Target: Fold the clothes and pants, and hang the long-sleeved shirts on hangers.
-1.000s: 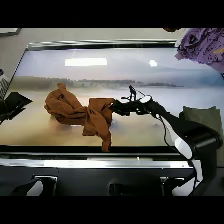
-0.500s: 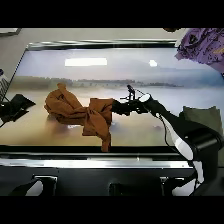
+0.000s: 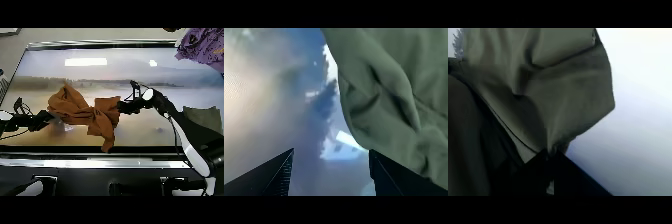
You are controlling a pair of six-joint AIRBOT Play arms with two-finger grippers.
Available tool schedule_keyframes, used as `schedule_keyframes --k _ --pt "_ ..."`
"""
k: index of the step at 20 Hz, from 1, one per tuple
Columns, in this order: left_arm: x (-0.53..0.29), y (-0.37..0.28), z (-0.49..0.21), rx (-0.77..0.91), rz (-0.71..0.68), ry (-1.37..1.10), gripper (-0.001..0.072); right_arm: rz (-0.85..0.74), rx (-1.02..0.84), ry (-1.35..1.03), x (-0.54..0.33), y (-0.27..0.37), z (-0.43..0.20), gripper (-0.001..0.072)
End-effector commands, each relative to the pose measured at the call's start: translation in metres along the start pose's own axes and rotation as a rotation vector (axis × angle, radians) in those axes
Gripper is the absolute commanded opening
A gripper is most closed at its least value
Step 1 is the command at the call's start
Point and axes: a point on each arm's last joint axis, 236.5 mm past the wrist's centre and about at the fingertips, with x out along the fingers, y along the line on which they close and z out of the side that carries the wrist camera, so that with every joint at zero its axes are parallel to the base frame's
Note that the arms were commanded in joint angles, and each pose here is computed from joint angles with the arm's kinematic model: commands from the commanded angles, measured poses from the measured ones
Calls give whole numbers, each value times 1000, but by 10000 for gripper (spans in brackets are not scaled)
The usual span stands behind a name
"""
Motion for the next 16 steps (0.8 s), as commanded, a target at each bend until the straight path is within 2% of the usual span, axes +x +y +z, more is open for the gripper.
schedule_keyframes --k 1,6,14,15,16 --pt "10 6 36 -4 -5 -146 528 -124 -11 -4 -21 -19 -2 30" --pt "7 4 85 -43 -16 -302 524 -179 -27 16 -39 -24 -10 30" --pt "77 -2 89 -65 -21 -131 522 -181 6 44 -42 -23 -19 30" --pt "83 -5 87 -72 -31 -109 501 -181 10 43 -42 -23 -18 30" --pt "89 -9 86 -78 -41 -91 429 -182 14 43 -42 -23 -19 30"
